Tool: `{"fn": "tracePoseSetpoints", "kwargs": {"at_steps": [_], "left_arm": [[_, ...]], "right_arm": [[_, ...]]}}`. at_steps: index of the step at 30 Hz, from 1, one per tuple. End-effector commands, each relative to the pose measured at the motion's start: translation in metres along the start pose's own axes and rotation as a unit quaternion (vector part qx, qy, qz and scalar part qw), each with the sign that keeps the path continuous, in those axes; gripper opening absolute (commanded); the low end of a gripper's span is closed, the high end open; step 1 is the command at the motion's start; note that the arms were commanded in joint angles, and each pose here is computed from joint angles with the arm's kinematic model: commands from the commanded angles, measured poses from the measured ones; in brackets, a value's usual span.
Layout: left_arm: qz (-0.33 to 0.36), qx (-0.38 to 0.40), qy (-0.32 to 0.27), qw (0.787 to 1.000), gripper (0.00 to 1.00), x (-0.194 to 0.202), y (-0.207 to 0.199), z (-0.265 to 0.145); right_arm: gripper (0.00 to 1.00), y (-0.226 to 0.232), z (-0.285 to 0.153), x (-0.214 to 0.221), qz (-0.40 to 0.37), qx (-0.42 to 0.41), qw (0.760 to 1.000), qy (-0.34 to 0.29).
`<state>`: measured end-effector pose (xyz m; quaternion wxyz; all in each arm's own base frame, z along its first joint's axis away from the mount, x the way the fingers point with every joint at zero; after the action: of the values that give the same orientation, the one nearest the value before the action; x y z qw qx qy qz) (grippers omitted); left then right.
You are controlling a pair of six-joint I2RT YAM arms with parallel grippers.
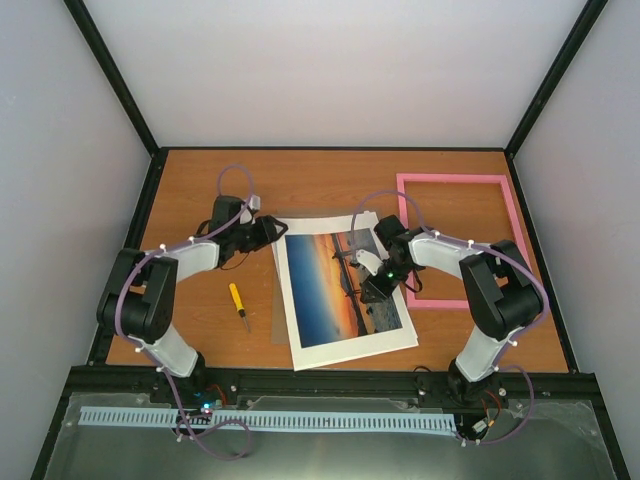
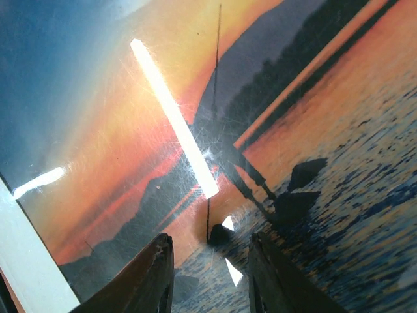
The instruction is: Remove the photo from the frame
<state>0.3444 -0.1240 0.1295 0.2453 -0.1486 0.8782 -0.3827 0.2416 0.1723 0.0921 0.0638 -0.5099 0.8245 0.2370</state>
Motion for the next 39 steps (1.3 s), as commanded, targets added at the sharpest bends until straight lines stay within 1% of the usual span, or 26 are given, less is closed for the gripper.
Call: {"fn": "tracePoseSetpoints", "kwargs": {"at_steps": [1, 6, 19, 25, 33, 39], "left_arm": [[0.003, 0.043, -0.003, 0.999, 0.51, -0.003, -0.016, -0.012], [0.004, 0.051, 0.011, 0.999, 0.51, 0.004, -0.015, -0.011], [0.015, 0.024, 0.033, 0.999, 0.51, 0.042, -0.005, -0.013], [0.013, 0.033, 0.040, 0.999, 0.50, 0.054, -0.008, -0.018], [0.015, 0.042, 0.059, 0.997, 0.41, 0.067, -0.009, -0.016], [0.013, 0.052, 0.061, 0.997, 0.29, 0.072, -0.007, -0.015]], "right_arm": [[0.34, -0.004, 0.023, 0.024, 0.021, 0.011, 0.997, 0.071], [0.34, -0.005, 0.023, 0.024, 0.022, 0.011, 0.997, 0.072], [0.34, -0.007, 0.027, 0.025, 0.026, 0.009, 0.996, 0.080], [0.34, -0.007, 0.026, 0.024, 0.026, 0.012, 0.996, 0.079], [0.34, -0.007, 0.024, 0.022, 0.025, 0.013, 0.997, 0.077], [0.34, -0.008, 0.022, 0.022, 0.023, 0.018, 0.997, 0.077]]}}
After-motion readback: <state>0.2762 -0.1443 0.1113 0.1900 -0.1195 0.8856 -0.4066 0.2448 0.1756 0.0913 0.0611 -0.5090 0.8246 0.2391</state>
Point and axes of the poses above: each gripper's point midway between its finger pads, its own z axis out along the fingers, its own y axis along the line the jaws close on, x = y × z, the point moved 8 cm from there along -z, back along the fingers, and after that the axes turned 8 degrees about -z, right-handed, at the moved point
